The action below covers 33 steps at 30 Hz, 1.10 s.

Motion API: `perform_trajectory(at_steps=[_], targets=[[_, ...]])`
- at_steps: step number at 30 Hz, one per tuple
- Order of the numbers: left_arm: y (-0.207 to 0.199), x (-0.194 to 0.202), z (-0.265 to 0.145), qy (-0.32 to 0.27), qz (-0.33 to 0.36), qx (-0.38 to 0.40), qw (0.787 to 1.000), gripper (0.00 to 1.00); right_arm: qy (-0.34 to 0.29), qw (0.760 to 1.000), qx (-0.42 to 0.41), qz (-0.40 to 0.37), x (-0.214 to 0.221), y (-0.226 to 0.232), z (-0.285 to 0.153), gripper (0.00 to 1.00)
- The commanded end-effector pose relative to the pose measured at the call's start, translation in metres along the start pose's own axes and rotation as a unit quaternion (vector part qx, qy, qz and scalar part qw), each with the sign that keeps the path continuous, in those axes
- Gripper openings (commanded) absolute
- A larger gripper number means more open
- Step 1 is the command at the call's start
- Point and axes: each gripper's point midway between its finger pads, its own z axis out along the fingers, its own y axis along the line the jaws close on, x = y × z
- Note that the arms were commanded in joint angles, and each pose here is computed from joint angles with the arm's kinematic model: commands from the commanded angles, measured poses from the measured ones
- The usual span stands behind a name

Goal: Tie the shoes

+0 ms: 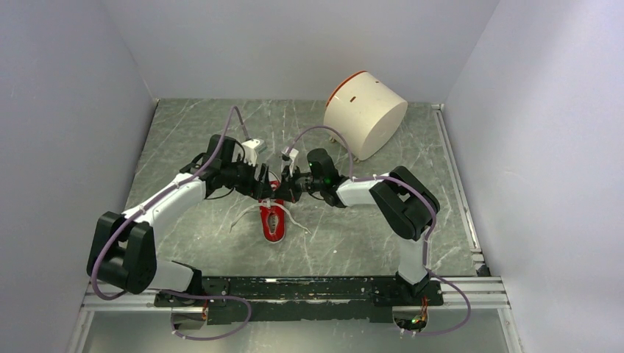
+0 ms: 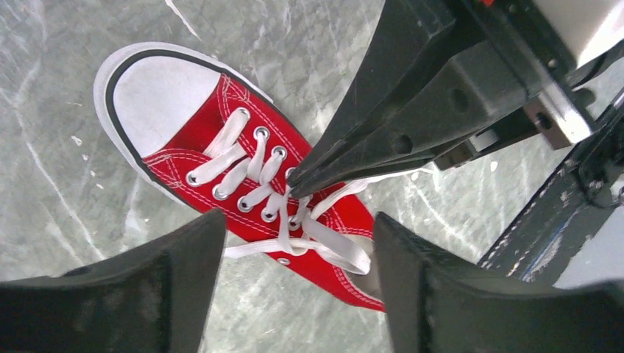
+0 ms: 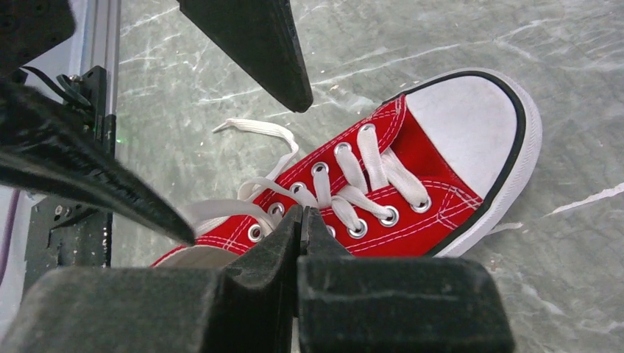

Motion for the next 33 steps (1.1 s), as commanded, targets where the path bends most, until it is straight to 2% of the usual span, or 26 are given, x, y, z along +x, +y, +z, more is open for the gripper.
perform_trajectory(at_steps=[1, 2, 4, 9, 11, 19, 25, 33], targets=[[0.003, -0.005, 0.007, 0.012, 0.005, 0.001, 1.0, 0.69, -0.019, 1.0, -0.009, 0.007, -0.006, 0.001, -0.002, 0.02], [0.004, -0.002, 0.011, 0.021, 0.002, 0.002, 1.0, 0.65, -0.018, 1.0, -0.008, 0.008, -0.005, 0.001, -0.003, 0.02], [0.004, 0.002, 0.015, 0.03, 0.018, 0.008, 0.999, 0.63, -0.018, 1.0, -0.008, 0.008, -0.005, 0.002, -0.003, 0.0], [0.002, 0.014, 0.02, 0.044, 0.023, 0.028, 0.998, 0.75, -0.014, 1.0, -0.008, 0.013, -0.002, -0.001, -0.004, 0.0], [0.004, 0.022, 0.022, 0.056, 0.023, 0.027, 0.998, 0.76, -0.016, 1.0, -0.007, 0.016, -0.004, -0.002, -0.005, 0.0], [0.012, 0.04, 0.026, 0.081, 0.03, 0.013, 0.996, 0.59, -0.018, 1.0, -0.014, 0.019, -0.004, -0.002, -0.007, 0.0], [0.007, 0.041, 0.029, 0.072, 0.033, 0.025, 0.997, 0.74, -0.018, 1.0, -0.014, 0.021, -0.004, -0.002, -0.007, 0.0], [0.012, 0.045, 0.039, 0.076, 0.051, 0.001, 0.996, 0.66, -0.022, 0.999, -0.016, 0.027, -0.006, -0.001, -0.006, 0.0]])
